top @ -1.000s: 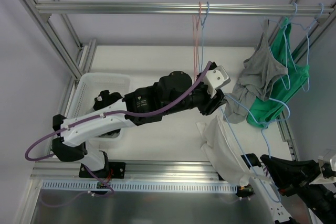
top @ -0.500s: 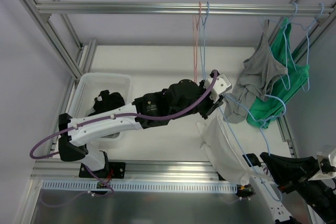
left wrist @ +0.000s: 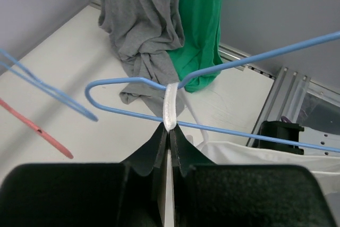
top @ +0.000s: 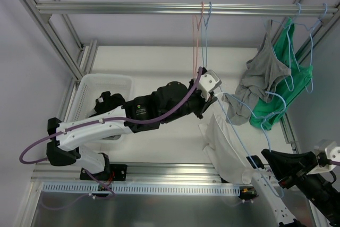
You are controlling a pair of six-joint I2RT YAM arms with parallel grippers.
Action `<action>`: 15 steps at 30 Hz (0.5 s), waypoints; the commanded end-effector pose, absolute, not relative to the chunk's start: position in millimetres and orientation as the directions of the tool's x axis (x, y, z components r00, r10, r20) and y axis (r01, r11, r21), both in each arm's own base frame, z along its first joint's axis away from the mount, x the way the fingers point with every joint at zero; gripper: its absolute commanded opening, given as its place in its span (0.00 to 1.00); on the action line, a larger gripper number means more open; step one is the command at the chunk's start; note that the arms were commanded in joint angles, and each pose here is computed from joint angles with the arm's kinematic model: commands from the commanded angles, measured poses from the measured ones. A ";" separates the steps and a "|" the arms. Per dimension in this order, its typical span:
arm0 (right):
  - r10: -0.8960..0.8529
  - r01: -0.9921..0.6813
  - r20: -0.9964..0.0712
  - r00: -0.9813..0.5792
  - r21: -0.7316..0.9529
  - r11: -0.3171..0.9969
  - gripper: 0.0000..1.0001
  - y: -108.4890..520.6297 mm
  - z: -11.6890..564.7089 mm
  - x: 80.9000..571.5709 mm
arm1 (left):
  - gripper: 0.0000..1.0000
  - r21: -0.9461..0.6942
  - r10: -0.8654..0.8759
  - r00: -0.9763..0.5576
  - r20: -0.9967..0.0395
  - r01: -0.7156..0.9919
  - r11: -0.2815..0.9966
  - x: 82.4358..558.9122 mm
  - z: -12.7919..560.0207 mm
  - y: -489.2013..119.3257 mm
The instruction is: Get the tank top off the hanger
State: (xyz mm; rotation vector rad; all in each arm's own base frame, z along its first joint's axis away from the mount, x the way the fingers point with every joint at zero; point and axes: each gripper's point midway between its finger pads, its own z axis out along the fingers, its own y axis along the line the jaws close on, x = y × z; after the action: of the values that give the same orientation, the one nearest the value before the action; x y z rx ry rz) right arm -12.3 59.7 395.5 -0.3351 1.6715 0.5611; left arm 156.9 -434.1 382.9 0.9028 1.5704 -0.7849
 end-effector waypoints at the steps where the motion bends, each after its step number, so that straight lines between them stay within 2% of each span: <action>1: 0.053 -0.574 -0.991 -0.121 0.114 0.811 0.00 67.5 409.2 -0.5 | 0.00 -0.091 -0.007 -0.111 -0.994 0.780 0.619 174.0 420.2 -401.2; 8: 0.008 -0.669 -0.993 -0.114 0.083 0.739 0.00 81.0 403.0 -5.3 | 0.00 -0.220 -0.125 -0.190 -0.974 0.644 0.733 204.8 416.3 -346.1; 12: -0.023 -0.789 -0.996 -0.088 0.056 0.612 0.00 97.4 403.3 -25.5 | 0.00 -0.321 -0.233 -0.228 -0.946 0.540 0.778 220.5 419.1 -310.8; 15: -0.032 -0.856 -0.998 -0.062 0.037 0.515 0.00 104.6 405.3 -41.9 | 0.00 -0.356 -0.270 -0.236 -0.934 0.530 0.770 222.6 423.8 -296.1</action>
State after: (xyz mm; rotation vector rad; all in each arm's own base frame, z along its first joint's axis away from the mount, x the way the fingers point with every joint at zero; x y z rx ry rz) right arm -23.5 88.9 387.8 -0.6363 1.6292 0.7114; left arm 218.2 -316.0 405.9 0.3521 1.6728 -0.6978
